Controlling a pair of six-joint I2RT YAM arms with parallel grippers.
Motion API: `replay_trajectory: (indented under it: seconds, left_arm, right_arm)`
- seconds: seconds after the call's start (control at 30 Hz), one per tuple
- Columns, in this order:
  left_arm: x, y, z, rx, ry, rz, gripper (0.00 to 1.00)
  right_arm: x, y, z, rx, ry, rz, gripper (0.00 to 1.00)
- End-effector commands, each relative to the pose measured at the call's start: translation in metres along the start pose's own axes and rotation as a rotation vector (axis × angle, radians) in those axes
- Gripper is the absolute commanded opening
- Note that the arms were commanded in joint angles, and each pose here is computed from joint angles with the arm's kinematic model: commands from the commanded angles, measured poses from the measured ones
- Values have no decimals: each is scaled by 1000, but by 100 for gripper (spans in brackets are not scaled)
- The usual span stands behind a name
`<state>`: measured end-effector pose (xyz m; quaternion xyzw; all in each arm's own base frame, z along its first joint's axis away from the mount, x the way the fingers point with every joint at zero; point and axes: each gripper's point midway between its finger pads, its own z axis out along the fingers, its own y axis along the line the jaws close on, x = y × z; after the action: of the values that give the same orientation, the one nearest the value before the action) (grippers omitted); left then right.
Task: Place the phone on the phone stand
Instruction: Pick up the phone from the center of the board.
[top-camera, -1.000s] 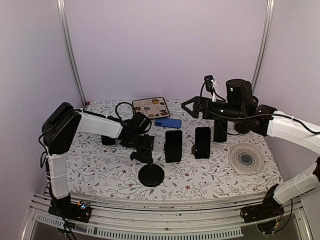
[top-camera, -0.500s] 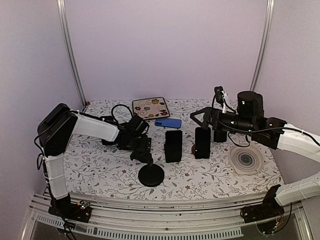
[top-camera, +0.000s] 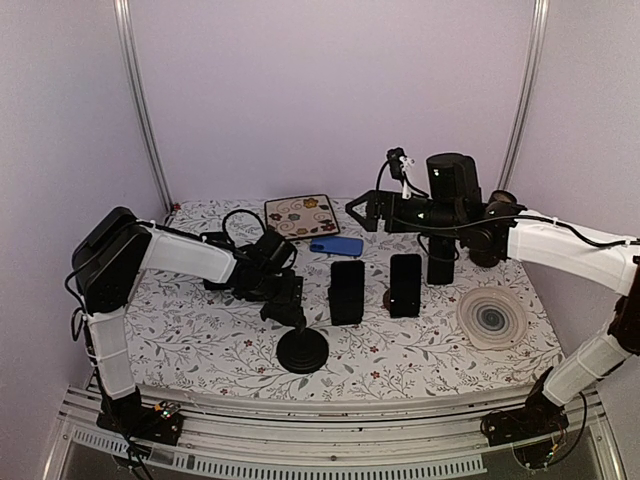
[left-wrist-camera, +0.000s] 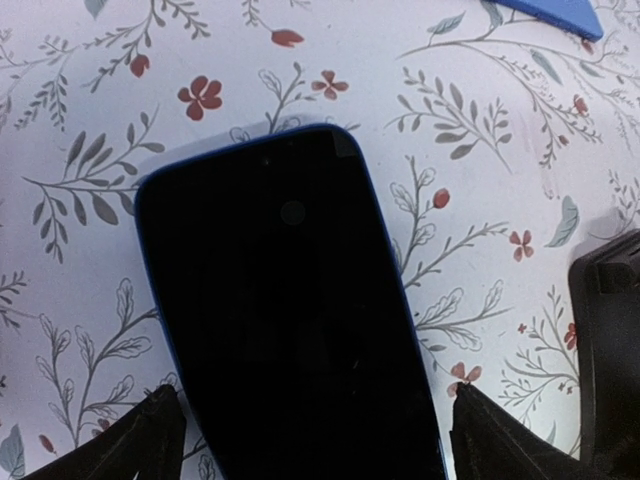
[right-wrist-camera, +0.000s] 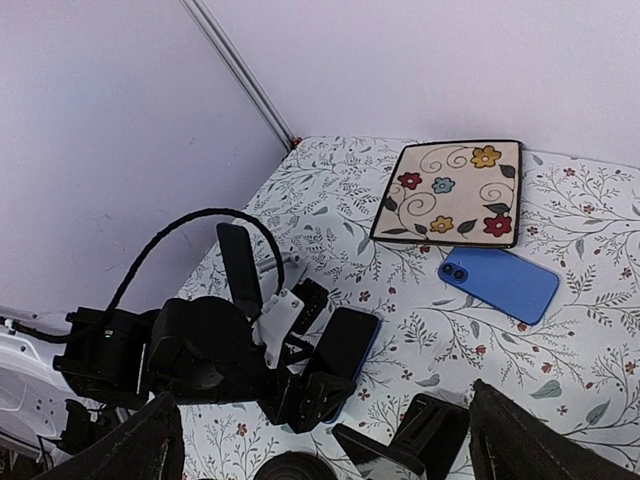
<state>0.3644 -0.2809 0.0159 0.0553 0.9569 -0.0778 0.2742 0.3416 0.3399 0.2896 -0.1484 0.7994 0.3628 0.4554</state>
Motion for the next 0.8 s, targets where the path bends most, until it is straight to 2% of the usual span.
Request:
replay_trajectory:
  seconds: [0.0,0.13,0.23,0.47,0.63,0.77]
  left_arm:
    - [11,0,-3,21,24,-12,91]
    - [17,11,-2,-19,25,7,91]
    - [23,15,2,-42,37,14,95]
    - [33,18,15,-91,69,29,96]
    - [29,7,15,-43,63,53,95]
    - [26,20,14,-84,92,80,94]
  right_arm:
    - [-2,13,-11,-72,-17,15,98]
    - [20,6,-25,-89,-14,92,98]
    - [29,-2,-32,-57,-4,120,98]
    - [28,-3,-42,-41,-14,119,98]
    - [11,-13,-24,35,-51,46,99]
    - [4,-18,1,67,-40,18,99]
